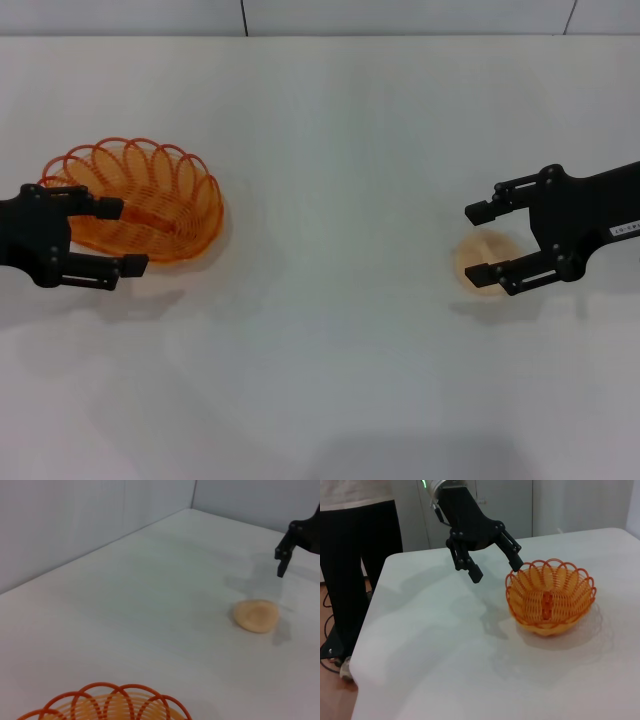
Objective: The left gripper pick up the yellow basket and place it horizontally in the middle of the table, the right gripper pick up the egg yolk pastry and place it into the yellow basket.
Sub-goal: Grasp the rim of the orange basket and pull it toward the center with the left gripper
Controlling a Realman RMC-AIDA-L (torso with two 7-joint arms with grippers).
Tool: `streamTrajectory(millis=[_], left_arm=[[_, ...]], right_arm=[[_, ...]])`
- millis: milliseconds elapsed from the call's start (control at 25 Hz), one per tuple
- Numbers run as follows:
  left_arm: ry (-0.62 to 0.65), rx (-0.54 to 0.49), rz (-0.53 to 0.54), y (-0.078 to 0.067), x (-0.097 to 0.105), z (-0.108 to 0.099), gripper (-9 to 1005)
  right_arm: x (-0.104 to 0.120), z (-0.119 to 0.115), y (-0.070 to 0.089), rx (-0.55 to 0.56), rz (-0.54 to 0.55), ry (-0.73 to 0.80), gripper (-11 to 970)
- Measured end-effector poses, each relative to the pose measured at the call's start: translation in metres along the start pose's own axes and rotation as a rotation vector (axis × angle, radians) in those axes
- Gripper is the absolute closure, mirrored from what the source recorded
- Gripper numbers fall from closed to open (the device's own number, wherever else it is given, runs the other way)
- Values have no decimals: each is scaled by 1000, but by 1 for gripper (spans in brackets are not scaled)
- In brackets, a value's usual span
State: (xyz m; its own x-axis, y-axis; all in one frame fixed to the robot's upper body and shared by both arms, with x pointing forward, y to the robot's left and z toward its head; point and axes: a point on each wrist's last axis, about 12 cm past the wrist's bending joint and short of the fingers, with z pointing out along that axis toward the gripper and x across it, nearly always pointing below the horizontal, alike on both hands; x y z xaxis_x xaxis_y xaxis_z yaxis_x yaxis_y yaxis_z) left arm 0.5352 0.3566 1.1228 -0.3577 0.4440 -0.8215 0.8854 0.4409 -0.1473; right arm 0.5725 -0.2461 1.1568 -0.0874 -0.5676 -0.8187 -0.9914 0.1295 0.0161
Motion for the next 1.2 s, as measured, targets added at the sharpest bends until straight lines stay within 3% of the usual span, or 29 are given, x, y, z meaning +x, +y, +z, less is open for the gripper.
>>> streamTrajectory(millis=[400,600,680,840,1200], left_arm=[[52,-31,-101,-7,-25,-12,116],[161,-65,-216,-10,-43,-20,116],[229,-140,-317,-3,-55,-26,116],[283,-225,-406,7,-69,-35,116],[462,-389,-457,31,-91,-38,117]], right_arm=[[3,-2,1,9,10,-6,238],[2,-3,0,17,10,-17,239],[3,-4,0,25,9,-20,239],[4,-5,1,38,-6,-36,239],[2,-2,1,41,-27,-58,239]])
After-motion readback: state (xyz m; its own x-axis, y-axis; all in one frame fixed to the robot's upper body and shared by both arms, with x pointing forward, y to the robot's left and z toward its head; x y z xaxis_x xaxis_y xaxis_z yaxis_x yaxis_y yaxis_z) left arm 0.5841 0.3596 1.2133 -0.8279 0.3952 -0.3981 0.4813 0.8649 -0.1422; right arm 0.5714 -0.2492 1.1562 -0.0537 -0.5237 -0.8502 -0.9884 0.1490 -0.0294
